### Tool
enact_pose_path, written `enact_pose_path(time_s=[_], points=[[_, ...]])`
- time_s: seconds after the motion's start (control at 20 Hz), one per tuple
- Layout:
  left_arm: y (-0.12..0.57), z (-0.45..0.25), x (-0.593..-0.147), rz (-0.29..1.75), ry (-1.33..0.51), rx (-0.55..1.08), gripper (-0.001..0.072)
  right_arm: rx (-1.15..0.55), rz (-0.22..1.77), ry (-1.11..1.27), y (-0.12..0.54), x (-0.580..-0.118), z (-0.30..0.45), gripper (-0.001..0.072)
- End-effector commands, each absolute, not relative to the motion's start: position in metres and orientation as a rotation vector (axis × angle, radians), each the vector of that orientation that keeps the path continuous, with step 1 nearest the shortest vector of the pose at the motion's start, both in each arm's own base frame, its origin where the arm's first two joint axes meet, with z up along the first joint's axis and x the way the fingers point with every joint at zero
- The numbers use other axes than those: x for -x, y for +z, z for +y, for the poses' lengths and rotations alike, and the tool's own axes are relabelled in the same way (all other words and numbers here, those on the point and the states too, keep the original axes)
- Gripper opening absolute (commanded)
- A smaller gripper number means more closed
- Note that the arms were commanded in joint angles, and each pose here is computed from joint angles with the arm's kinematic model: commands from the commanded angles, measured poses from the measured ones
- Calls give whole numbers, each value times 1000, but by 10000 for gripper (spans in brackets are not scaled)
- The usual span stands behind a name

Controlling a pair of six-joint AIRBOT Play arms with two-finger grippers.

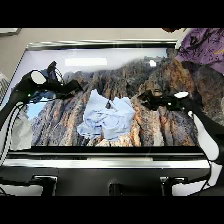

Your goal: Fold the clothes and pants, and hang the long-sleeved shirts on hangers.

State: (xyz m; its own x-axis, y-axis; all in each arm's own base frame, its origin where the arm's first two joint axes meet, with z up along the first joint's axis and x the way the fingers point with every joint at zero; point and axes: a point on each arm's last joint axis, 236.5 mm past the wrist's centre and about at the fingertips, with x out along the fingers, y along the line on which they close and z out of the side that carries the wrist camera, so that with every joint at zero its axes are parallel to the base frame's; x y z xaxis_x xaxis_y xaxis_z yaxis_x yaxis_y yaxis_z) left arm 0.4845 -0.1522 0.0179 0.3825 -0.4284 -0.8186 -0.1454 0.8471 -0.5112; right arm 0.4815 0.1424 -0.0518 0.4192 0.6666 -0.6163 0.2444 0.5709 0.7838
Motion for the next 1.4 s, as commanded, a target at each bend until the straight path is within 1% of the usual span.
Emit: enact_pose_path(time_s=[0.0,0.05,0.35,0.4,0.45,0.5,0.55,0.6,0.65,0.7,0.8,1.05,1.25,1.3,1.35], points=[[13,-136,-490,1170,-169,550,693,-925,1130,326,-67,-498,164,537],[10,-135,-490,1174,-164,544,693,-911,1129,330,-68,-499,169,523],[-19,-135,-489,1235,-145,549,693,-804,1244,328,-95,-485,192,518],[-24,-135,-489,1244,-142,550,693,-779,1260,330,-98,-483,193,482],[-29,-135,-489,1254,-140,553,693,-771,1275,336,-101,-480,197,482],[-33,-137,-489,1263,-140,561,693,-769,1279,339,-102,-479,199,440],[-36,-139,-488,1271,-142,571,693,-769,1277,338,-102,-480,198,354],[-40,-140,-488,1279,-143,582,693,-769,1276,338,-102,-480,198,305],[-44,-141,-488,1288,-141,587,693,-755,1276,350,-102,-479,199,88],[-49,-143,-487,1298,-141,592,693,-747,1277,358,-101,-478,199,40],[-61,-147,-486,1322,-141,601,693,-727,1275,366,-97,-477,198,39],[-87,-180,-493,1315,-217,608,692,-622,1278,383,-80,-467,189,40],[-107,-193,-490,1349,-222,623,664,-588,1297,384,-73,-460,186,40],[-108,-195,-491,1344,-222,621,547,-586,1290,387,-70,-460,186,39],[-108,-196,-492,1335,-223,620,326,-583,1279,390,-65,-461,186,39]])
